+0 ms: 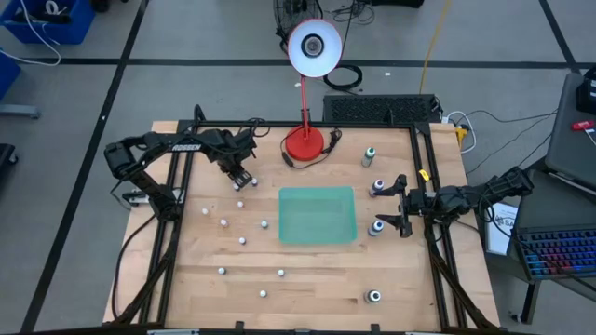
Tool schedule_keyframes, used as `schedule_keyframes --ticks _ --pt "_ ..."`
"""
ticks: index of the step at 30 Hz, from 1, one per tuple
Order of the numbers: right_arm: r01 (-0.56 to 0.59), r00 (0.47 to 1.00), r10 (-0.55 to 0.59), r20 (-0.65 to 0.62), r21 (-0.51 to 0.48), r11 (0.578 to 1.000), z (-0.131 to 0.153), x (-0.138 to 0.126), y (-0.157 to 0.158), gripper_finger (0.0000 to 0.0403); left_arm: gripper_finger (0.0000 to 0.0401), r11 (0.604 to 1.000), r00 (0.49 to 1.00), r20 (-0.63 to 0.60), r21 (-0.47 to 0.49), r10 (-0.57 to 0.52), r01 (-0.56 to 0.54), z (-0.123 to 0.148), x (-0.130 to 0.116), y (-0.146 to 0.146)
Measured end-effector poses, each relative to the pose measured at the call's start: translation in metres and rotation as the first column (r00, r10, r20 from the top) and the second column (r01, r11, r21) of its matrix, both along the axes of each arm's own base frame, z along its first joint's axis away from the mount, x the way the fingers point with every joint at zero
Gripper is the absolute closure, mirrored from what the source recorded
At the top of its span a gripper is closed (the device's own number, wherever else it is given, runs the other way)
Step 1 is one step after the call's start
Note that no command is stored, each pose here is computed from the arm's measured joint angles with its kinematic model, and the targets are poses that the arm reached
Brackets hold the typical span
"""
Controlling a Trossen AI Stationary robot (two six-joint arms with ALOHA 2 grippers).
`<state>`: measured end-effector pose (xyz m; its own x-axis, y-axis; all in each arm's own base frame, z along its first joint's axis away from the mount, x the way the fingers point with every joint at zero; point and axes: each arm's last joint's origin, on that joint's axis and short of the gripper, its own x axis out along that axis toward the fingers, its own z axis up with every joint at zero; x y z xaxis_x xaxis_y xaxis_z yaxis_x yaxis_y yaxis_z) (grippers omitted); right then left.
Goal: Pick & Place food coloring
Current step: Put the small orange food coloring bottle into the green bin
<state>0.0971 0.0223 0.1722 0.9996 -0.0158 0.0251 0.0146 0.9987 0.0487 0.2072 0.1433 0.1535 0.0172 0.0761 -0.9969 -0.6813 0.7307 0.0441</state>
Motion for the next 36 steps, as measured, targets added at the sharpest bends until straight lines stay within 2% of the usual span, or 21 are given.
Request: schedule_keyframes --ticks 5,10,13,18,22,26,31,33,36 --pt "0.000 1.000 0.000 0.000 0.000 1.000 0.000 0.000 0.000 0.0089 0.0332 0.998 0.997 -0.037 0.008 -0.066 0.066 0.009 0.001 -0.005" --pt "0.000 1.000 0.000 0.000 0.000 1.000 0.000 0.000 0.000 0.0090 0.0332 0.980 0.983 -0.074 0.097 -0.167 0.174 0.054 0.019 -0.020" --pt "0.000 1.000 0.000 0.001 0.000 1.000 0.000 0.000 0.000 0.0089 0.0332 0.957 0.969 -0.027 0.152 -0.246 0.247 0.089 0.041 -0.036" --pt "0.000 1.000 0.000 0.000 0.000 1.000 0.000 0.000 0.000 0.0089 0.0332 0.886 0.905 0.098 0.268 -0.415 0.377 0.148 0.086 -0.070" --pt "0.000 1.000 0.000 0.000 0.000 1.000 0.000 0.000 0.000 0.0089 0.0332 0.799 0.833 0.086 0.349 -0.547 0.489 0.174 0.126 -0.100" --pt "0.000 1.000 0.000 0.001 0.001 1.000 0.000 0.000 0.000 0.0089 0.0332 0.673 0.715 0.032 0.370 -0.698 0.641 0.167 0.171 -0.127" --pt "0.000 1.000 0.000 0.001 0.001 1.000 0.000 0.000 0.000 0.0089 0.0333 0.534 0.578 -0.048 0.327 -0.815 0.780 0.131 0.220 -0.145" --pt "0.000 1.000 0.000 0.001 0.001 1.000 0.000 0.000 0.000 0.0090 0.0333 0.494 0.539 -0.078 0.307 -0.839 0.813 0.113 0.237 -0.149" --pt "0.000 1.000 0.000 0.001 0.001 1.000 0.000 0.000 0.000 0.0089 0.0333 0.470 0.511 -0.100 0.275 -0.854 0.839 0.088 0.255 -0.150"
